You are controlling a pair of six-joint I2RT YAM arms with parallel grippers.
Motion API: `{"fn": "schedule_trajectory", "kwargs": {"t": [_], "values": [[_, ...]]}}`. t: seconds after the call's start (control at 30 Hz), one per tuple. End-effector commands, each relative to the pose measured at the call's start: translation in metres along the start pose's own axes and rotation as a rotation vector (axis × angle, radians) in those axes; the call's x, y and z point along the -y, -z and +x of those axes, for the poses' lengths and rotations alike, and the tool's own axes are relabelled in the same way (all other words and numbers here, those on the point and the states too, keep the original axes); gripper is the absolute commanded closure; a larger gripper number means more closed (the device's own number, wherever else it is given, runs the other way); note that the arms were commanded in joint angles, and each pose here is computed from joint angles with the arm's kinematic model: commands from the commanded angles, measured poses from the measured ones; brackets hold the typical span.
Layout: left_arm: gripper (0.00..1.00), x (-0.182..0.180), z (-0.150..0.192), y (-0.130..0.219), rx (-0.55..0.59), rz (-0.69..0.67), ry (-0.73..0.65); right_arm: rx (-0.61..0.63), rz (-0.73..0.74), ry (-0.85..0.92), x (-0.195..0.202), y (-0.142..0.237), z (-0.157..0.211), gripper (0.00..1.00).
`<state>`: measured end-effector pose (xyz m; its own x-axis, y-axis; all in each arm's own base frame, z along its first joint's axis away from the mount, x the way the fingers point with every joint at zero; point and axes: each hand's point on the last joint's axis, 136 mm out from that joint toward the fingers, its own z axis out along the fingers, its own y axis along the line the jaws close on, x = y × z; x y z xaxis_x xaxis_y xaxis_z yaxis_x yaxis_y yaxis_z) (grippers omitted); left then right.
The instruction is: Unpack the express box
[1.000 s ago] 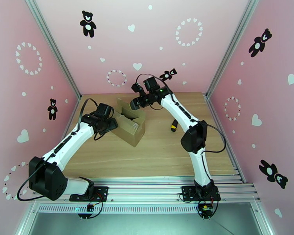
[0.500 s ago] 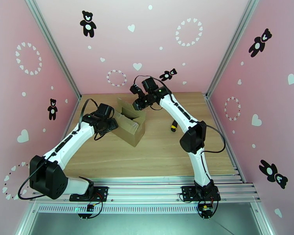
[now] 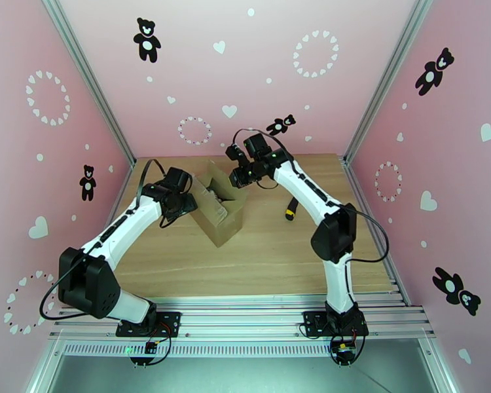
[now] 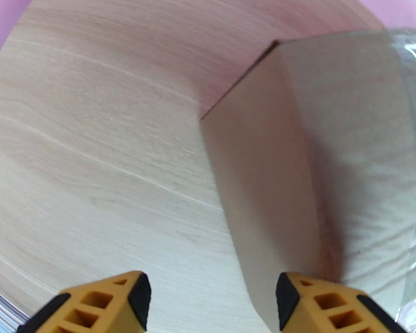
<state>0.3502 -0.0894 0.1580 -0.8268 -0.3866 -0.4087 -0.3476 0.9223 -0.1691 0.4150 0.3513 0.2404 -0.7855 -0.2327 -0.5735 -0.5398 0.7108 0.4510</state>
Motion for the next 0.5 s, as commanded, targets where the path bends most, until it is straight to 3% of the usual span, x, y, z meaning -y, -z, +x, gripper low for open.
{"fn": "schedule_trajectory", "kwargs": {"t": [0.0,0.17,0.47], "values": [[0.34,0.009,-0.015,0.000,0.027,0.010,-0.011,-0.041,-0.028,-0.129,-0.013,0.015,0.021,0.99],[0.34,0.016,-0.023,0.012,0.038,0.032,-0.014,-0.031,-0.003,-0.257,-0.010,0.021,0.041,1.00],[0.32,0.052,-0.034,0.055,0.037,0.151,-0.041,0.048,0.137,-0.292,-0.004,0.035,0.058,1.00]]}}
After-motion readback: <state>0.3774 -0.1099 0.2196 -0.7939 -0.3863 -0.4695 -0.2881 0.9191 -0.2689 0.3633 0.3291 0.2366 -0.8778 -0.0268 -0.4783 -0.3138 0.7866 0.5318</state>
